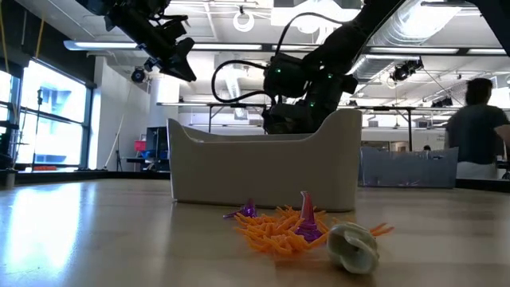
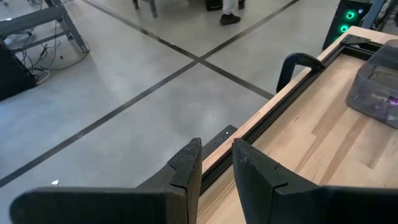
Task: Sort Halloween decoration
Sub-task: Put the violet witch hat toy into the black bin
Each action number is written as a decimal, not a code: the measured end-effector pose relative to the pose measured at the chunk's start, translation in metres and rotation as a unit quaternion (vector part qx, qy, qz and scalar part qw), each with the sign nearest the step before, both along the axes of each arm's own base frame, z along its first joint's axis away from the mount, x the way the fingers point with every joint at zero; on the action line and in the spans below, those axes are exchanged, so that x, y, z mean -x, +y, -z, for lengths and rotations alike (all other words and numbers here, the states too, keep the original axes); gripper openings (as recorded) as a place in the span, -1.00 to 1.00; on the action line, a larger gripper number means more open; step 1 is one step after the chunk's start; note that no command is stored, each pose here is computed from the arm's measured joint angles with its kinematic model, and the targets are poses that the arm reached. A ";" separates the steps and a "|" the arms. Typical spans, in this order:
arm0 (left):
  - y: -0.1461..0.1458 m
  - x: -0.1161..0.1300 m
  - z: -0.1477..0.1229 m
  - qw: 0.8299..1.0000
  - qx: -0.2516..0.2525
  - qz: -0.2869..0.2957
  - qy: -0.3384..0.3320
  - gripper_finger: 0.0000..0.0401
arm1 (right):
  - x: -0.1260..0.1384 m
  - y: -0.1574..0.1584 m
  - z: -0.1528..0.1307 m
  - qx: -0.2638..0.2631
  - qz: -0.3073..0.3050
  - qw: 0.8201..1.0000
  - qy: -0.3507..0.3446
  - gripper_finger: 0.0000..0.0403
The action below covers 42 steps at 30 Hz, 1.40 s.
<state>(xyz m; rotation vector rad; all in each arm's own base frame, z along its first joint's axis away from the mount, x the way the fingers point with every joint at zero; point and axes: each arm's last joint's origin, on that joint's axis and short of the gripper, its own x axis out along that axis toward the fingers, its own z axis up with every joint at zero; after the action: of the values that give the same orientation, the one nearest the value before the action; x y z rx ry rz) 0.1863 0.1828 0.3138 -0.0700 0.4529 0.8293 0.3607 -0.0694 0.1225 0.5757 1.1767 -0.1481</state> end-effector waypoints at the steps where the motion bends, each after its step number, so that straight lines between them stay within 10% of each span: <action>1: 0.000 0.000 0.000 1.000 0.000 0.000 0.000 -0.62 | 0.001 -0.001 0.000 0.000 0.002 1.000 0.001 -0.96; 26: 0.000 0.000 0.000 1.000 0.000 0.000 0.000 -0.62 | 0.006 -0.072 -0.015 0.018 0.098 0.995 -0.011 -1.00; 42: 0.000 0.000 0.000 1.000 0.000 0.000 0.000 -0.62 | 0.008 -0.097 -0.111 0.079 0.089 0.986 0.120 -1.00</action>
<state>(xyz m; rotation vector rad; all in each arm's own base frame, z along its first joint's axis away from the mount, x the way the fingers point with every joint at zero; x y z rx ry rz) 0.1863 0.1828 0.3138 -0.0696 0.4531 0.8295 0.3528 -0.1665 0.2330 0.5330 1.3315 -0.4706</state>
